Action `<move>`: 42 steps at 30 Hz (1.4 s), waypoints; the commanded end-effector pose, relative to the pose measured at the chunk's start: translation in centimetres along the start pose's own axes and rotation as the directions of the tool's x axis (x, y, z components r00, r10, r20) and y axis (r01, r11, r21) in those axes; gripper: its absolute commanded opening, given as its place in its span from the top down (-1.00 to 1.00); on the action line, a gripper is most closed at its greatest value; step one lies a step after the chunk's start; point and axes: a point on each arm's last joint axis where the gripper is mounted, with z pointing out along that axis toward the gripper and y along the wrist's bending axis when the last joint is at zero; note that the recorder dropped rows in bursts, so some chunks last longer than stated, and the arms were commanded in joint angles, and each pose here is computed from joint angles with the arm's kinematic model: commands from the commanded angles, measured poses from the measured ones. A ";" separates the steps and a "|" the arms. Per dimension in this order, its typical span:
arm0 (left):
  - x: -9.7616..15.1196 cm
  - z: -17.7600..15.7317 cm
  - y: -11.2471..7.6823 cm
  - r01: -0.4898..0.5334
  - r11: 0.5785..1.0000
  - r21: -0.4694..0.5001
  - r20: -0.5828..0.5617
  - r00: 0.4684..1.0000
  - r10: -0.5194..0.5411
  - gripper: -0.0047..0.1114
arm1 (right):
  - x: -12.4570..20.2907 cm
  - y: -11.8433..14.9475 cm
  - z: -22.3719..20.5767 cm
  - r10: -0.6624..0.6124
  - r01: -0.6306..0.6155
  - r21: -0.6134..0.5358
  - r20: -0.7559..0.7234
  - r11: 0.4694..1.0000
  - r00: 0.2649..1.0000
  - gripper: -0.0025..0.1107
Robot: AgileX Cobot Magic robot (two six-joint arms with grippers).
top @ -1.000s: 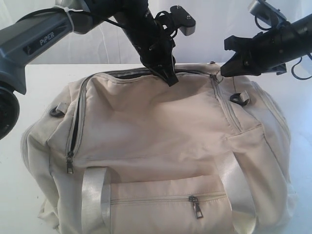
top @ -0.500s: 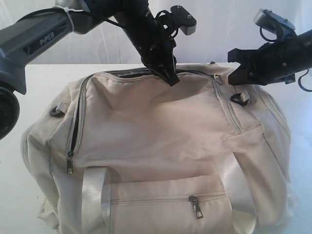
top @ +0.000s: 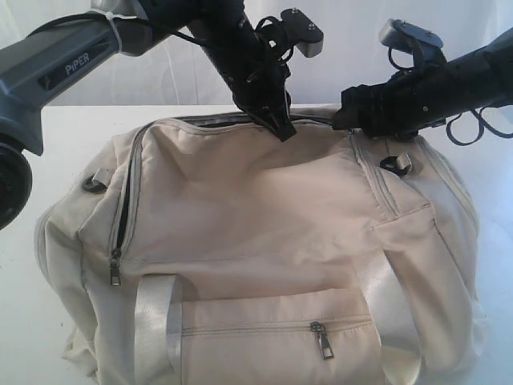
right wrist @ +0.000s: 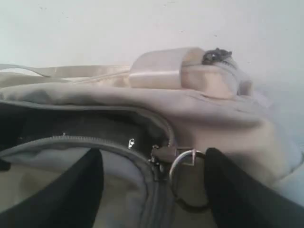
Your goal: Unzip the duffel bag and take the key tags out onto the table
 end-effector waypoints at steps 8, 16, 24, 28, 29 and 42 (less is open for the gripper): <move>-0.3 -0.5 -0.6 -0.012 0.999 0.040 0.016 1.000 0.011 0.92 | 0.1 -0.5 -0.3 -0.014 0.016 0.070 -0.028 0.997 1.000 0.24; -0.3 -0.5 -0.6 -0.012 0.999 0.040 0.016 1.000 0.011 0.92 | 0.1 -0.9 -0.4 -0.042 0.046 0.119 -0.031 0.992 0.999 0.65; -0.3 -0.5 -0.6 -0.012 0.999 0.040 0.016 1.000 0.011 0.92 | 0.0 -0.7 -0.8 -0.048 0.052 0.119 -0.037 0.992 0.998 0.96; -0.3 -0.5 -0.6 -0.014 0.999 0.040 0.016 1.000 0.013 0.92 | -0.4 -0.1 -2.0 -0.106 0.109 0.126 -0.030 0.986 0.994 0.96; -0.3 -0.5 -0.6 -0.014 0.999 0.040 0.016 1.000 0.013 0.92 | -0.6 0.1 -2.4 -0.142 0.144 0.128 -0.027 0.981 0.990 0.96; -0.3 -0.5 -0.6 -0.014 0.999 0.040 0.016 1.000 0.013 0.92 | 0.0 -0.7 -2.3 -0.658 0.679 0.103 -0.182 0.727 0.731 0.08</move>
